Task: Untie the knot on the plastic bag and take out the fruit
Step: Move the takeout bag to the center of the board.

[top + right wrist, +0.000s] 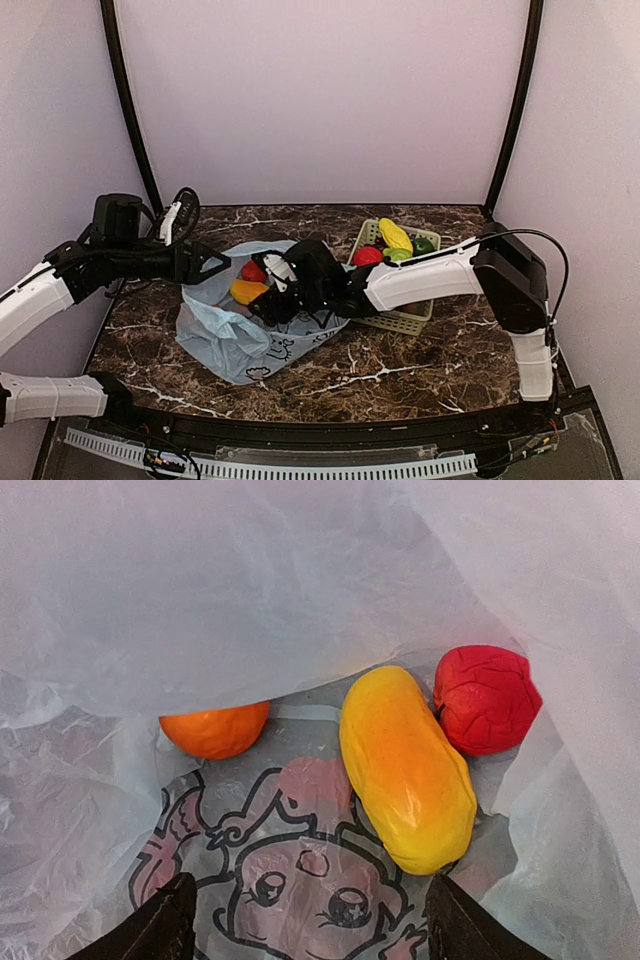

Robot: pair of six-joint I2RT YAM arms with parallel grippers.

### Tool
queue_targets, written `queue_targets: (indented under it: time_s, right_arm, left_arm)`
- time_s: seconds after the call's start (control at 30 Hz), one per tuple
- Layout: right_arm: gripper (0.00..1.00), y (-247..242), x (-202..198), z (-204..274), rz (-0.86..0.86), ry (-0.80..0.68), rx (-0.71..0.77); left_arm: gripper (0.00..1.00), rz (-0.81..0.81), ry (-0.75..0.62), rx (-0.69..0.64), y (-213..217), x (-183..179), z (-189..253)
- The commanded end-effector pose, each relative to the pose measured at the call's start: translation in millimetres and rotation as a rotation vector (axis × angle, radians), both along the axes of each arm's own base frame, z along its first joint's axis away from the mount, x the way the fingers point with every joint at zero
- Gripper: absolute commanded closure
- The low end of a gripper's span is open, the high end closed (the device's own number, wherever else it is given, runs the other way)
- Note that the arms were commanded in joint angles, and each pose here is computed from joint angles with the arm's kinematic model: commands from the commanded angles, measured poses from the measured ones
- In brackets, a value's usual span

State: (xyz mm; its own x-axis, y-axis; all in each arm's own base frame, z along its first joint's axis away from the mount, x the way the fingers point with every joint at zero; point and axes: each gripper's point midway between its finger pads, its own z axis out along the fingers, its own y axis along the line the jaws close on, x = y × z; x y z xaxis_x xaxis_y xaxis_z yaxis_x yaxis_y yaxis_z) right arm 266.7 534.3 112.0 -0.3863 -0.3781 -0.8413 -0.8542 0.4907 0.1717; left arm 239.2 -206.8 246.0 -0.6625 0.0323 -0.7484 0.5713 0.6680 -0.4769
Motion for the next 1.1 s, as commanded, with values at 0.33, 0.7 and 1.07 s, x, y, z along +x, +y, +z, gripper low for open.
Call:
queue_targets:
  time_s: [0.33,0.7,1.07]
  right_arm:
    - [0.24,14,5,-5,0.013,0.032,0.041]
    - [0.24,15,7,-4,0.019,0.052,0.054]
    - [0.23,20,2,-6,0.045,0.076,0.062]
  left_arm:
    - [0.09,0.578,0.151,0.047,114,70,-39]
    - [0.06,0.663,0.375,0.008,130,58,-144]
    - [0.14,0.643,0.448,-0.041,122,60,-185]
